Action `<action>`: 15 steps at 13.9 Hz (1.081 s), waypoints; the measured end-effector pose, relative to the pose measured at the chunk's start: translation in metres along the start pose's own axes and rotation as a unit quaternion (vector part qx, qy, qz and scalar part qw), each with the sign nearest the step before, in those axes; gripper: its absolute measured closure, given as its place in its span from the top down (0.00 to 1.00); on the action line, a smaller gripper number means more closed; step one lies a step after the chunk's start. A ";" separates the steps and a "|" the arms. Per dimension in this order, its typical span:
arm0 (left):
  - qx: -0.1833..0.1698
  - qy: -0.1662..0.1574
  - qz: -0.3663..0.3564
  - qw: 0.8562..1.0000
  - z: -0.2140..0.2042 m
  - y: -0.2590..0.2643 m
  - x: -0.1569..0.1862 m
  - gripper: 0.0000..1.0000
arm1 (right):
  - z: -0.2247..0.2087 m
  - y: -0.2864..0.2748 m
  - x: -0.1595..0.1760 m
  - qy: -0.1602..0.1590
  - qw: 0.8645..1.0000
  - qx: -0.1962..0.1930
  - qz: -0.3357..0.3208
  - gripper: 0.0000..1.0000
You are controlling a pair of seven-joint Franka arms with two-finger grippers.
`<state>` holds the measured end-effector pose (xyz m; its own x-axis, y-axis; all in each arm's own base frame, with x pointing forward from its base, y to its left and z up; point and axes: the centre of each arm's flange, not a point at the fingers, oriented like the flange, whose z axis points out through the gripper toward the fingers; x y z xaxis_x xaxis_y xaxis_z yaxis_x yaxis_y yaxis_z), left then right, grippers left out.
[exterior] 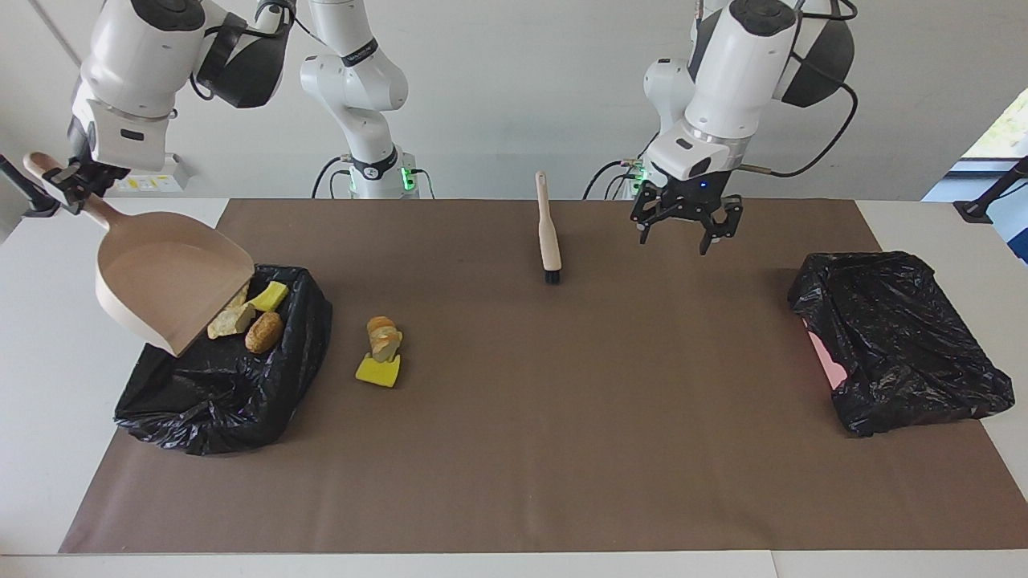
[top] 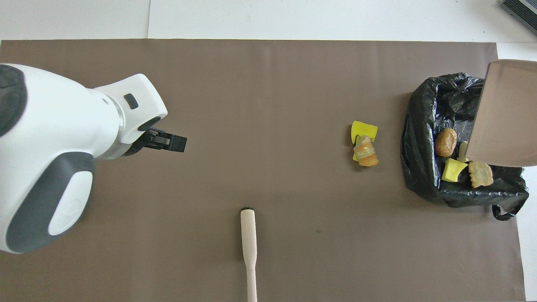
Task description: Sweep and dump trash in bin
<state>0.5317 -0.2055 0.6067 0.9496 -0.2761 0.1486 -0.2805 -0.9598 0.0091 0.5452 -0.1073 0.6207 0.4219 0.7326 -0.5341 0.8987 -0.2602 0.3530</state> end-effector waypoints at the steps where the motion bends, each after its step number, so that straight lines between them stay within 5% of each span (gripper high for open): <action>1: 0.004 0.002 0.001 1.000 -0.017 -0.022 0.002 1.00 | -0.006 -0.003 0.018 0.022 0.999 0.008 0.038 0.32; 4: 0.011 -0.007 0.042 0.999 -0.059 -0.075 -0.004 1.00 | -0.028 -0.022 0.094 0.066 0.986 0.044 0.146 0.32; 7: 0.013 -0.019 0.044 0.999 -0.082 -0.109 -0.013 1.00 | -0.035 -0.045 0.183 0.091 0.957 0.095 0.258 0.32; 12: 0.011 -0.049 0.015 0.999 -0.094 -0.139 -0.037 1.00 | -0.062 -0.079 0.302 0.114 0.869 0.219 0.428 0.32; 15: 0.009 -0.056 0.011 0.998 -0.094 -0.142 -0.042 1.00 | -0.089 -0.099 0.362 0.128 0.830 0.261 0.476 0.32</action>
<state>0.5188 -0.0528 0.6925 0.9533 -0.2997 0.0367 -0.2995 -0.9540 -0.0116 0.5985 0.2396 0.4608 0.9914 0.1311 0.0003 0.1304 -0.9860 0.1038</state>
